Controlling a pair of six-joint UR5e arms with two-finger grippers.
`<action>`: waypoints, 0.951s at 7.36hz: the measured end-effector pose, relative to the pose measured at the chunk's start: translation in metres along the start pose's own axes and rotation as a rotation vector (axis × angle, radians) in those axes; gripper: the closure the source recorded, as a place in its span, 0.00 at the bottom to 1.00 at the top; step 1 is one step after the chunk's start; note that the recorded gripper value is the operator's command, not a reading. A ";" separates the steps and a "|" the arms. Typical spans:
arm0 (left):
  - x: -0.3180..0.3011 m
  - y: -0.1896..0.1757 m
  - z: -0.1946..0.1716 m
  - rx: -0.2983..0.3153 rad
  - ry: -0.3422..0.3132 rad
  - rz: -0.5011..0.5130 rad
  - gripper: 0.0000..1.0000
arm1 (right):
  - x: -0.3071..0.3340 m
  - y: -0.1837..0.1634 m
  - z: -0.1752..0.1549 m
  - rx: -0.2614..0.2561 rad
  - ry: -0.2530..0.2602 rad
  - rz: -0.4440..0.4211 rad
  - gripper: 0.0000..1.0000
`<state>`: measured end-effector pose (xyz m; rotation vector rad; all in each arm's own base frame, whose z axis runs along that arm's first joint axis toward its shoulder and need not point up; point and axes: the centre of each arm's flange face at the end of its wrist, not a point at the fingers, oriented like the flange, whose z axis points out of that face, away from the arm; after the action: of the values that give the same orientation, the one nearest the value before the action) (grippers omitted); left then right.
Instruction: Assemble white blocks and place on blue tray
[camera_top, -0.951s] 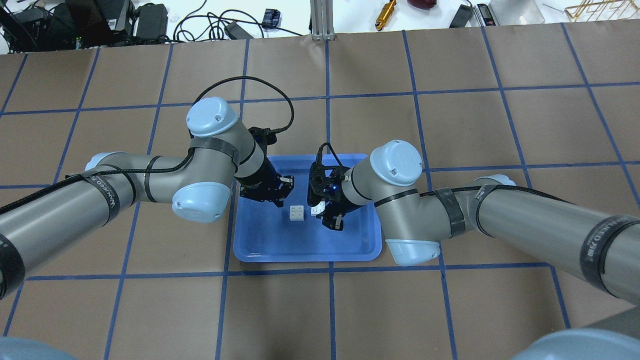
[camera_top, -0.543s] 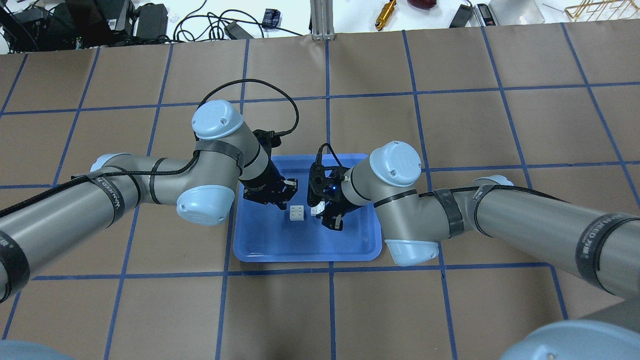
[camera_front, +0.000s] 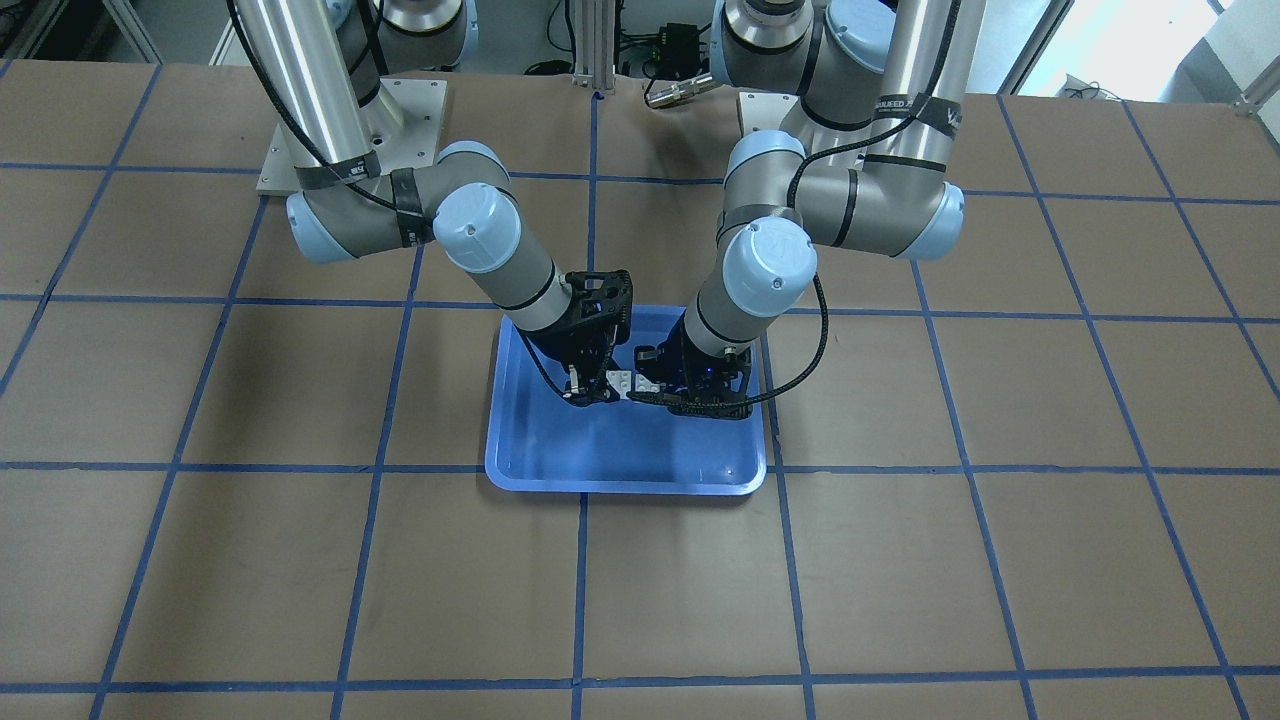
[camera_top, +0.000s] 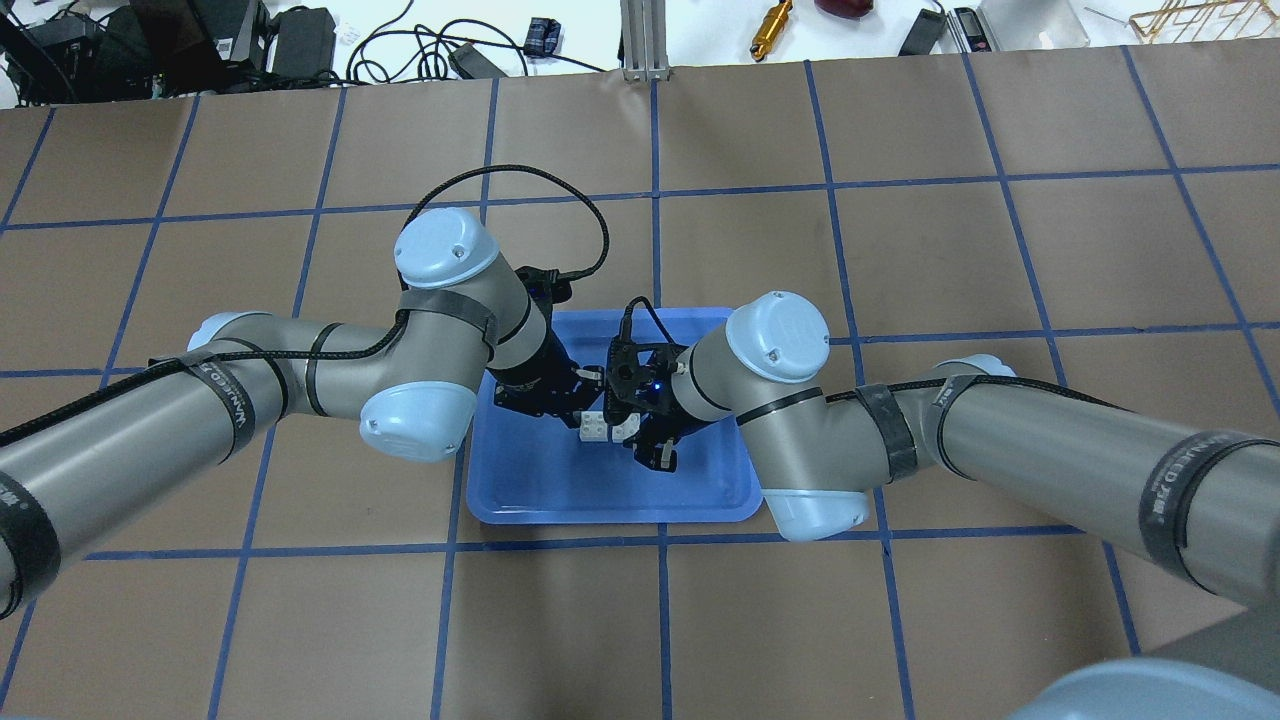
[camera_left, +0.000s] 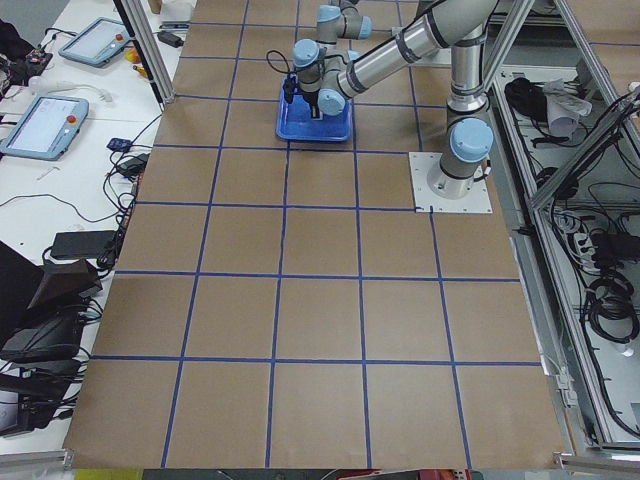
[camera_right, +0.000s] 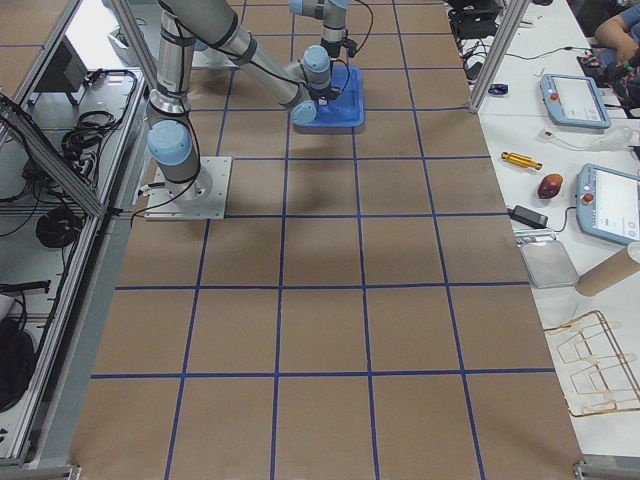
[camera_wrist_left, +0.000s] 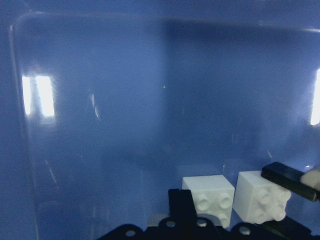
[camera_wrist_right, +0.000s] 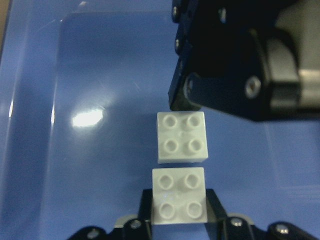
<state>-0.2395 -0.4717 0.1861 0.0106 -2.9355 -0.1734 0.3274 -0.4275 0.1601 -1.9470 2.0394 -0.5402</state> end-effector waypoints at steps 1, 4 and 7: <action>-0.001 0.001 0.001 -0.002 -0.001 0.001 1.00 | -0.001 0.000 0.001 0.000 -0.003 0.003 0.99; -0.001 0.002 0.002 -0.005 -0.002 -0.004 1.00 | -0.002 -0.001 0.001 0.000 -0.007 0.027 0.90; -0.001 0.001 0.004 -0.005 -0.002 -0.003 1.00 | -0.003 -0.003 0.002 0.001 -0.010 0.050 0.82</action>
<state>-0.2391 -0.4706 0.1820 0.0134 -2.9373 -0.1816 0.3314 -0.4243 0.1596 -1.8886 2.0757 -0.5191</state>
